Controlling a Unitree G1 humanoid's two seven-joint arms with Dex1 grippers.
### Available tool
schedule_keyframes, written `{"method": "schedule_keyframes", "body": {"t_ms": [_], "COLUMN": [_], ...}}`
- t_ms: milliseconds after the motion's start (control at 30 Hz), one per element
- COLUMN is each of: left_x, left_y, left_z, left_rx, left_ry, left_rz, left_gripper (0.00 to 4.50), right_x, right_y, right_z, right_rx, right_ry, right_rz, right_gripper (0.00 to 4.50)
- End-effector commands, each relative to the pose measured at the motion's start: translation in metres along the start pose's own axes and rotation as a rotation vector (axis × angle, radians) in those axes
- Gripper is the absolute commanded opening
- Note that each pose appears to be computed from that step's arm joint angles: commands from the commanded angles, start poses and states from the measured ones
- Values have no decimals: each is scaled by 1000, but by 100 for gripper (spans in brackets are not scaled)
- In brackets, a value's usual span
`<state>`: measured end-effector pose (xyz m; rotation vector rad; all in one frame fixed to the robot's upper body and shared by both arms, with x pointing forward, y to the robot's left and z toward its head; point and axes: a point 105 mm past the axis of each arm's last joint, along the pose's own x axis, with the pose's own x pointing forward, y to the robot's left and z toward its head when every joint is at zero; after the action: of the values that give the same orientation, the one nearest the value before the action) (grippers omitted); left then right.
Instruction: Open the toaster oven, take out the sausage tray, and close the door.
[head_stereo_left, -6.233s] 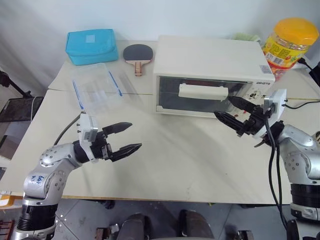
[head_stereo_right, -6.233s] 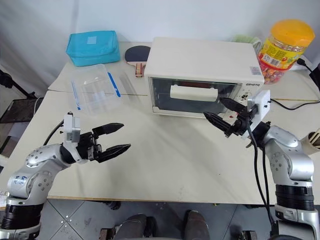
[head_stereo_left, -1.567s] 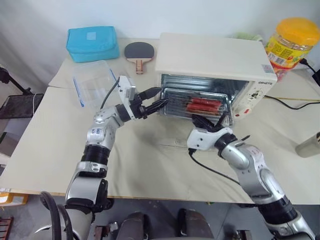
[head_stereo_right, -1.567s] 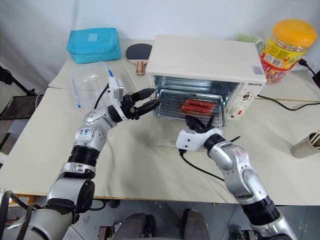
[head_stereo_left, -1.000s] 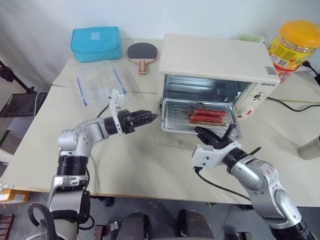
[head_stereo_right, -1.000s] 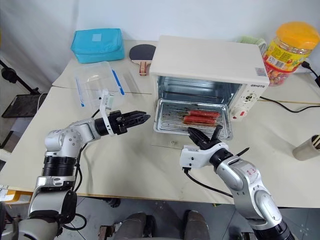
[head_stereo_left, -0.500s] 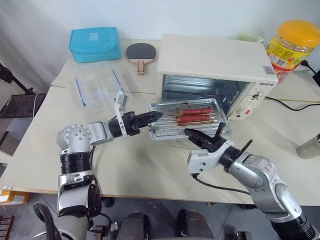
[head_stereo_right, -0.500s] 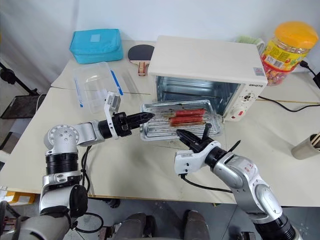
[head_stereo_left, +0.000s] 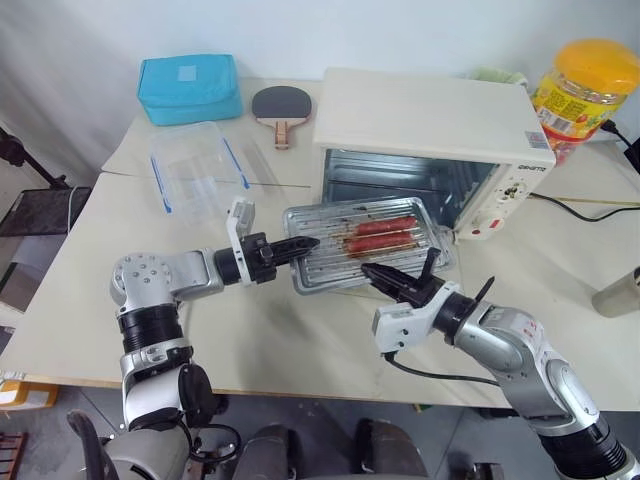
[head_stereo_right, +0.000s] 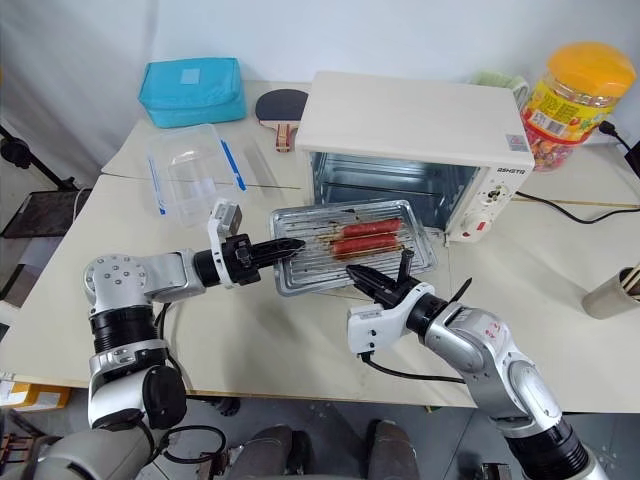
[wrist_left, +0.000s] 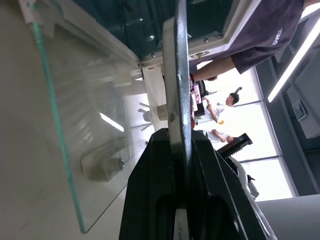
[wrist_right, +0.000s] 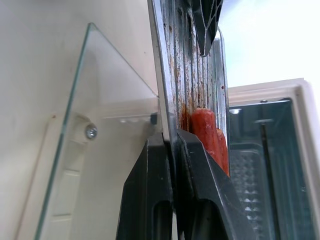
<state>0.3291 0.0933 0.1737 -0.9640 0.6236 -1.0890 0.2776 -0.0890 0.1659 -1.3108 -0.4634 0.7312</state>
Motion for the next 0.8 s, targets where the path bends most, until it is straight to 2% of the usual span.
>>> {"method": "schedule_keyframes", "body": {"t_ms": [33,233,333,500,600,700,800], "left_x": [-3,-24,-38,-68,-87,-99,-111], "left_y": [-8,-5,-6,-4,-2,-2,1], "left_z": [3,0,-4,-8,-14,-25,-32], "left_rx": [-9,-36,-45,-69,-100,-113,-111], "left_ry": [-30,-61,-82,-157,-223,-251,-333], "left_rz": [-45,-35,-45,-40,3,39,72], "left_gripper": [4,4,4,4,4,4,4], "right_x": [-6,-18,-32,-59,-78,-94,-111], "right_y": [-16,-11,-12,-13,-14,-15,-17], "right_z": [2,10,14,-10,-39,-63,-92], "right_rx": [75,155,236,309,438,513,648], "right_ry": [-29,-136,-203,-153,-62,9,84], "right_rz": [-55,8,17,-2,-39,-57,-80], "right_gripper": [98,293,293,293,233,129,25]}}
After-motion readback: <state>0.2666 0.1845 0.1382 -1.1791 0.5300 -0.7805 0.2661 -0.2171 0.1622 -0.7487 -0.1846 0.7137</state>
